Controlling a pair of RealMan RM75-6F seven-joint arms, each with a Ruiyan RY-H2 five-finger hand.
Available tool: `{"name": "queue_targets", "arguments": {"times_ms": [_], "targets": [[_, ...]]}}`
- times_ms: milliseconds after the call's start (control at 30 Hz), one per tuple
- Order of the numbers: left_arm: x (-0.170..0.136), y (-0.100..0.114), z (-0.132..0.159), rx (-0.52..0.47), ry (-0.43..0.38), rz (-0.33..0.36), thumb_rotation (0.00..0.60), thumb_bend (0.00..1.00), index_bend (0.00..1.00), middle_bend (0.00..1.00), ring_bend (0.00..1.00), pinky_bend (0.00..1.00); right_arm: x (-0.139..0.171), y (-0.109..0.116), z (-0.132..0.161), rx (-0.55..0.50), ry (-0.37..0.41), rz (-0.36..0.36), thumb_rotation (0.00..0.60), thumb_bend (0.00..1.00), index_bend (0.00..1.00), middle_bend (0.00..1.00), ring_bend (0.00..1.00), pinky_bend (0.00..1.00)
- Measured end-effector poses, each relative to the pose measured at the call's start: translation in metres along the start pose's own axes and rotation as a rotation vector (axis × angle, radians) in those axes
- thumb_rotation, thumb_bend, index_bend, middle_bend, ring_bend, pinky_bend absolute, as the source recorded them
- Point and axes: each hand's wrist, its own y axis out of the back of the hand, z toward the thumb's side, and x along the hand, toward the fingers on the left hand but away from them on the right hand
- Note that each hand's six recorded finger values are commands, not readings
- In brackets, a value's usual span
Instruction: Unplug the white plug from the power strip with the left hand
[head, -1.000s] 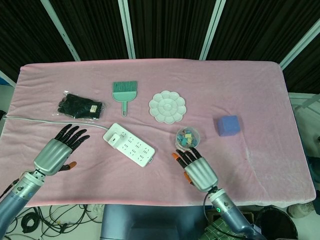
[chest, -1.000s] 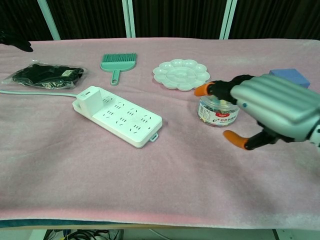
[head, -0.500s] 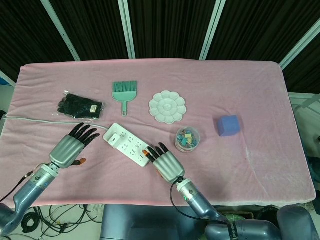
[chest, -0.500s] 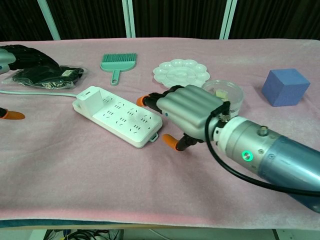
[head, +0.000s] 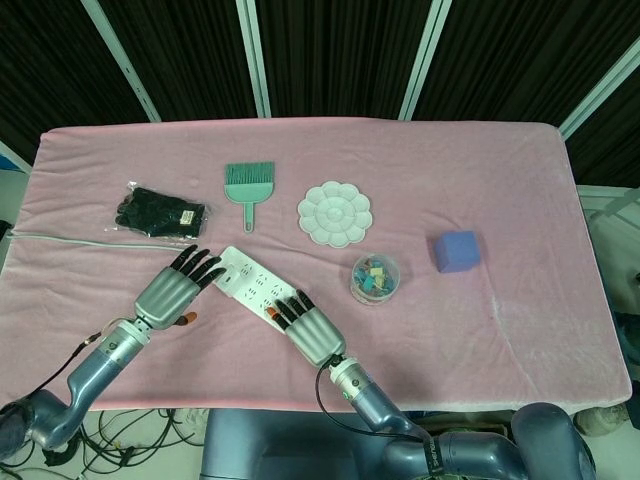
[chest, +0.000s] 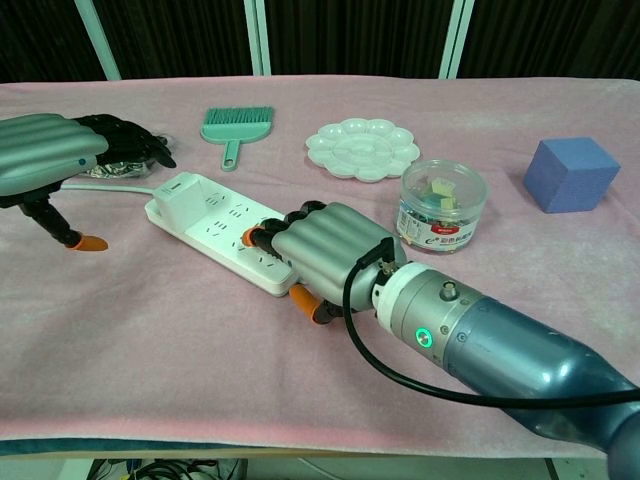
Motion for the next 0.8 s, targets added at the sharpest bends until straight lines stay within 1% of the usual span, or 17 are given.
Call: {"name": "queue_targets", "arguments": {"times_ms": [200, 300, 500, 567, 800], "targets": [[0.014, -0.001, 0.006, -0.006, 0.007, 0.028, 0.600, 0.17, 0.18, 0.10, 0.00, 0.00, -0.006, 0.002, 0.002, -0.003, -0.005, -0.023, 0.600, 0.54, 0.13, 0.10, 0.15, 0.11], [0.021, -0.002, 0.009, 0.000, 0.003, 0.024, 0.600, 0.17, 0.19, 0.10, 0.00, 0.00, -0.009, 0.002, 0.003, 0.001, -0.006, -0.026, 0.600, 0.54, 0.13, 0.10, 0.15, 0.11], [0.032, -0.006, 0.019, 0.005, -0.013, 0.020, 0.600, 0.17, 0.24, 0.11, 0.00, 0.00, -0.016, 0.001, 0.006, 0.004, -0.005, -0.029, 0.600, 0.54, 0.13, 0.10, 0.15, 0.11], [0.035, -0.008, 0.020, 0.012, -0.014, 0.020, 0.600, 0.17, 0.24, 0.12, 0.00, 0.00, -0.018, 0.002, 0.006, 0.000, -0.007, -0.030, 0.600, 0.54, 0.13, 0.10, 0.15, 0.11], [0.046, -0.010, 0.019, 0.005, 0.020, 0.021, 0.600, 0.17, 0.24, 0.14, 0.00, 0.00, -0.024, -0.001, 0.006, 0.004, -0.018, -0.028, 0.600, 0.54, 0.13, 0.10, 0.15, 0.11]]}}
